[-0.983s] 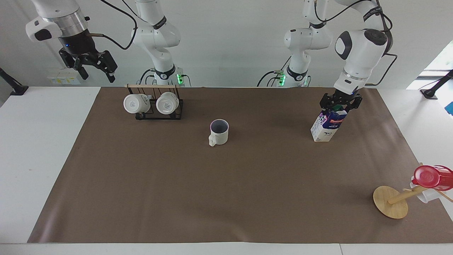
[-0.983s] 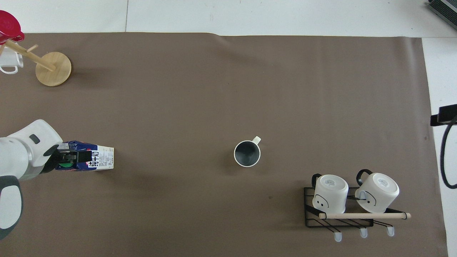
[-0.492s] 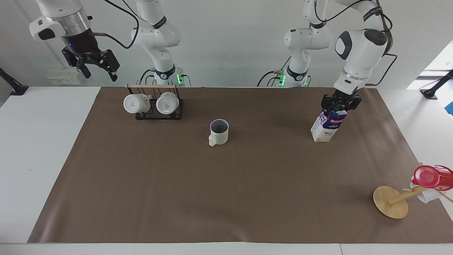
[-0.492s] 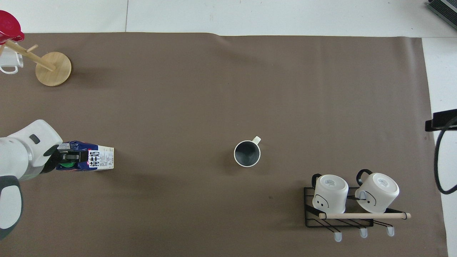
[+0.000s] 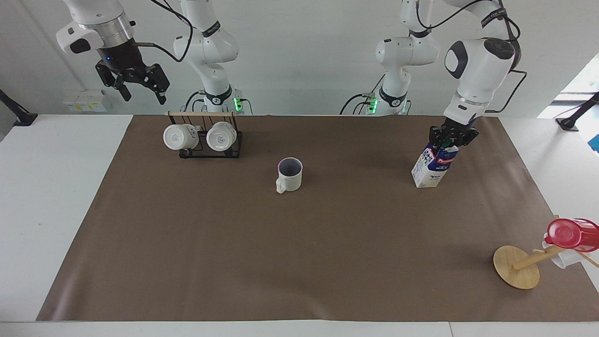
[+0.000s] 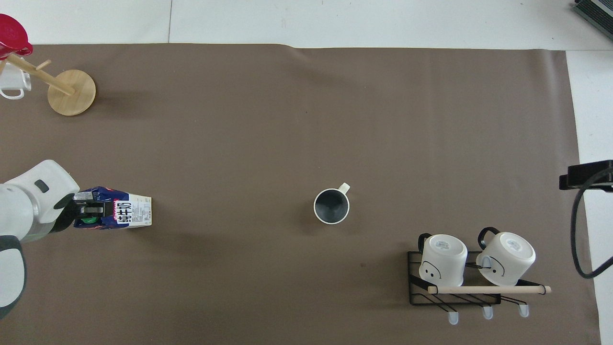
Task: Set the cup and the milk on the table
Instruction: 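Grasp the milk carton with the left gripper while the right gripper retracts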
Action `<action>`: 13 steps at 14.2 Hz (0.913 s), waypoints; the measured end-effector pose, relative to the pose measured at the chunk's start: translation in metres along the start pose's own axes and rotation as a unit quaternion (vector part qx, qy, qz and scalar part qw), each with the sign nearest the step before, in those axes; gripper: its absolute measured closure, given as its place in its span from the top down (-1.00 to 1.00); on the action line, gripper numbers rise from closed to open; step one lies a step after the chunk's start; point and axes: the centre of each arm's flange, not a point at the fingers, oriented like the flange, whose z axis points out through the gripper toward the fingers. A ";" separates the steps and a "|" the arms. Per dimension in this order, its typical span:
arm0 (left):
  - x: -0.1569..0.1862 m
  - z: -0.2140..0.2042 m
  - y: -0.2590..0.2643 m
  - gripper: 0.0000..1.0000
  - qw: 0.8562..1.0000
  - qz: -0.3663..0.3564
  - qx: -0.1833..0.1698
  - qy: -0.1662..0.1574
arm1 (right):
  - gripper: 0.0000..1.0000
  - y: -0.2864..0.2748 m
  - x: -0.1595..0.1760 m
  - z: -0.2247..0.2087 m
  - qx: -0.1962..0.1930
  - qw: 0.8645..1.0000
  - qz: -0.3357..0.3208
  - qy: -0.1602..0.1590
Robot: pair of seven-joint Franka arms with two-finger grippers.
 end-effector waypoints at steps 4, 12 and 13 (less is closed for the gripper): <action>0.005 -0.014 0.003 0.00 1.000 -0.014 0.000 -0.001 | 1.00 -0.001 0.000 0.000 0.000 1.000 -0.001 0.000; 0.017 -0.058 0.102 -0.02 0.998 -0.059 0.012 -0.006 | 1.00 -0.001 0.000 0.000 0.000 1.000 -0.001 0.000; 0.019 -0.060 0.112 -0.02 0.998 -0.060 0.012 -0.004 | 1.00 -0.001 0.000 0.000 0.000 1.000 -0.001 0.000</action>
